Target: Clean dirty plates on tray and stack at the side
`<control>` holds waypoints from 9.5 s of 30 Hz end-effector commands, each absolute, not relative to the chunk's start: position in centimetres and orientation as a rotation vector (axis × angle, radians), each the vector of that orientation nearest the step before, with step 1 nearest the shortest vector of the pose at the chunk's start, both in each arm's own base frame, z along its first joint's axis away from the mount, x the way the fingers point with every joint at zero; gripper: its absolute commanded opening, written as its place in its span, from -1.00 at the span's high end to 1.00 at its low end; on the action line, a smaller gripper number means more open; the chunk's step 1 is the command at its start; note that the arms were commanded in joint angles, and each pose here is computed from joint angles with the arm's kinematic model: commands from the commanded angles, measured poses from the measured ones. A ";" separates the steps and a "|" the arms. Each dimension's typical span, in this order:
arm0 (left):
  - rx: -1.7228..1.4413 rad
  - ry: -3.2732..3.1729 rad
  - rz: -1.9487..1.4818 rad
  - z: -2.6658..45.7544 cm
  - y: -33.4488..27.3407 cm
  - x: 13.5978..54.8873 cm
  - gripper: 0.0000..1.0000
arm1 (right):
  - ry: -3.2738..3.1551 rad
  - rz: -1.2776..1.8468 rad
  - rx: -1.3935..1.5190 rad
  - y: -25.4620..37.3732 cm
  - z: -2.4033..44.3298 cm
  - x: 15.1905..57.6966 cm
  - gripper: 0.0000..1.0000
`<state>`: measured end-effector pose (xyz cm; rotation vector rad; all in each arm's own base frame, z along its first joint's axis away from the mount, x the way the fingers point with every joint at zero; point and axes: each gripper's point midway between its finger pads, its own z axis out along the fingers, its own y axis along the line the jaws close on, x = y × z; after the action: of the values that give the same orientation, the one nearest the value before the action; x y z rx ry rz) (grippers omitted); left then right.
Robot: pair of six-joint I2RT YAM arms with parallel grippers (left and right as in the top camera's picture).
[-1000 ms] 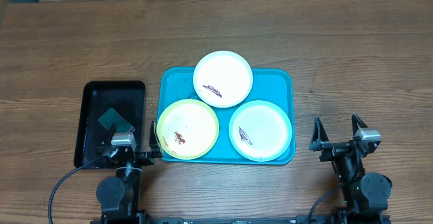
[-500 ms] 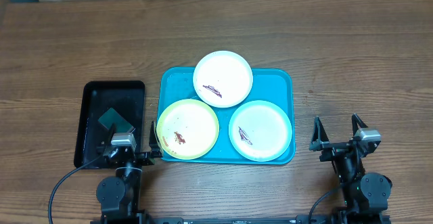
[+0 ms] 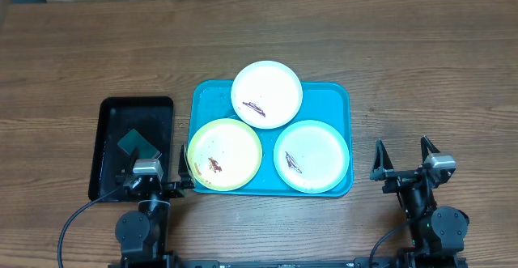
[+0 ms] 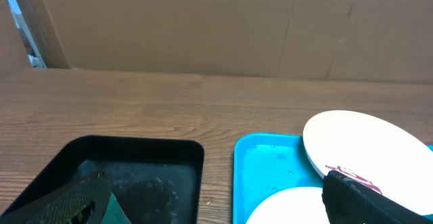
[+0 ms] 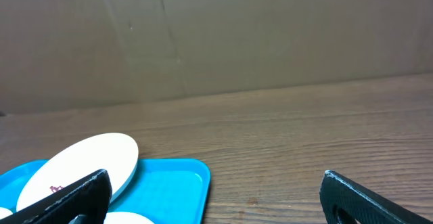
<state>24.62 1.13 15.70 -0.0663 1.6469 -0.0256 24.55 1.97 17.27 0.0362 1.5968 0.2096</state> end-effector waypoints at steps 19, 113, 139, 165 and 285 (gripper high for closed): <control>-0.050 1.644 -0.023 15.7 0.9 24.6 -0.99 | 1.593 0.197 0.043 1.7 17.1 24.6 -1.00; -1.319 2.841 0.030 10.7 9.0 27.3 -1.00 | 1.593 0.198 0.042 1.7 17.1 24.6 -1.00; -1.292 2.985 -0.039 1.4 9.0 28.8 -1.00 | 1.593 0.198 0.042 1.7 17.1 24.6 -1.00; -1.225 2.954 -0.037 -1.5 9.4 28.6 0.34 | 1.593 0.197 0.043 1.7 17.1 24.6 -1.00; -1.019 2.684 0.060 20.8 12.9 33.4 0.92 | 1.593 0.197 0.043 1.7 17.1 24.6 -1.00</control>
<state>31.46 11.92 12.66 -1.1340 2.8879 0.0868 24.54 1.96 17.29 0.0361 1.5960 0.2090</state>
